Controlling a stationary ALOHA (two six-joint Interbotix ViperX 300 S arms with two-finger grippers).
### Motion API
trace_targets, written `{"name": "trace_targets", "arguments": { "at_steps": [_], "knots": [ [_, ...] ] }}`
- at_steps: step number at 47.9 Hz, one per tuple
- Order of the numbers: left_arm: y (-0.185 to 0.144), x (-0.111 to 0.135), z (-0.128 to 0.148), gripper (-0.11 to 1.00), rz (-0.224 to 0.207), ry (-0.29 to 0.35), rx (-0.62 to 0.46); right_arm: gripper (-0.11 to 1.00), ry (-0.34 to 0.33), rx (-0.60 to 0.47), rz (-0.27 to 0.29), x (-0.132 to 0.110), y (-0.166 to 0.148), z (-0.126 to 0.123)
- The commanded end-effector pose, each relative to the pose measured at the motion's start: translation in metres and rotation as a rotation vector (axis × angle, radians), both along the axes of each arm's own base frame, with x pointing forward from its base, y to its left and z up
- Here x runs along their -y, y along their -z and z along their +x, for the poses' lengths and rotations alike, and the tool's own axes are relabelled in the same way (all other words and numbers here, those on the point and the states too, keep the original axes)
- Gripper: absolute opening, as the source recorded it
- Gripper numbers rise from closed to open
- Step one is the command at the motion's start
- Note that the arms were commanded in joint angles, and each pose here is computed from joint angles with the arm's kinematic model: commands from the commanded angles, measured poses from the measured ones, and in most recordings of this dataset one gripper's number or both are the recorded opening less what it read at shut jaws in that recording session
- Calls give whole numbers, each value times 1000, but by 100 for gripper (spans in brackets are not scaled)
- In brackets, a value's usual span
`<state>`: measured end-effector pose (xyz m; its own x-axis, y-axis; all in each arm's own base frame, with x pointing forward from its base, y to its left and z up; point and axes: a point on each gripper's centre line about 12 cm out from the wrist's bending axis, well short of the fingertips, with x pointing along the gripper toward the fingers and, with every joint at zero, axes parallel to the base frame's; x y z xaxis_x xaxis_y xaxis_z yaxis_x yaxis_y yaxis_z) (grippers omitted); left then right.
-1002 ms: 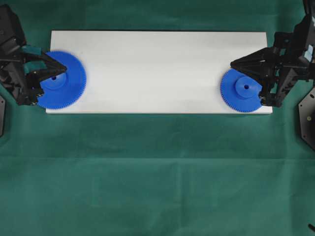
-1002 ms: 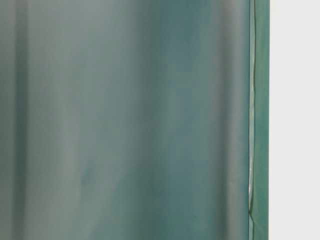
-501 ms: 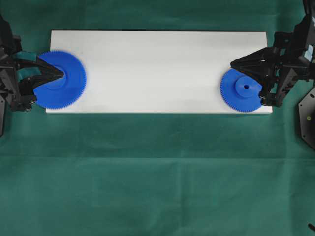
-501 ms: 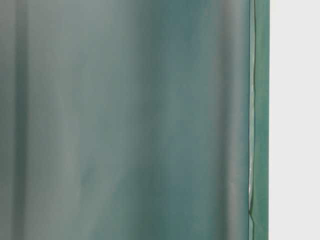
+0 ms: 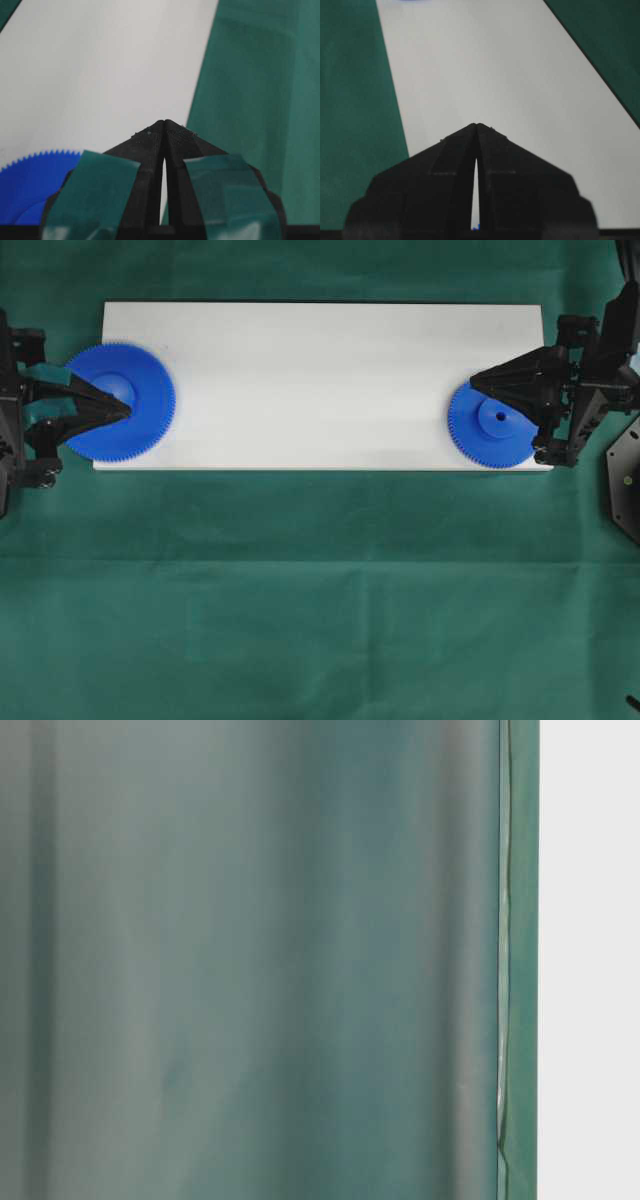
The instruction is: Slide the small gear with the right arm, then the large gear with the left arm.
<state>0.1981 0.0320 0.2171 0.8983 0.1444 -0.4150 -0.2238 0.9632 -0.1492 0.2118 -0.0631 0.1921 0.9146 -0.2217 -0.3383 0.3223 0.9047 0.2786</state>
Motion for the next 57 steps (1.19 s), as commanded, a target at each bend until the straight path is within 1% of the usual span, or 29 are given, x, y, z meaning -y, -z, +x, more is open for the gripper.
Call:
{"name": "trace_targets", "arguments": {
  "at_steps": [1,11,27,57],
  "knots": [
    [-7,0,3,0,5,4,29,51,-8,30,-7,0,-7,3],
    [-7,1,2,0,5,4,33,51,-8,40,-12,-1,-8,0],
    [-8,0,3,0,9,5,44,50,-7,91,-28,-4,-17,-8],
    [-12,0,4,0,12,3,80,51,-11,91,-29,-5,-16,-8]
  ]
}}
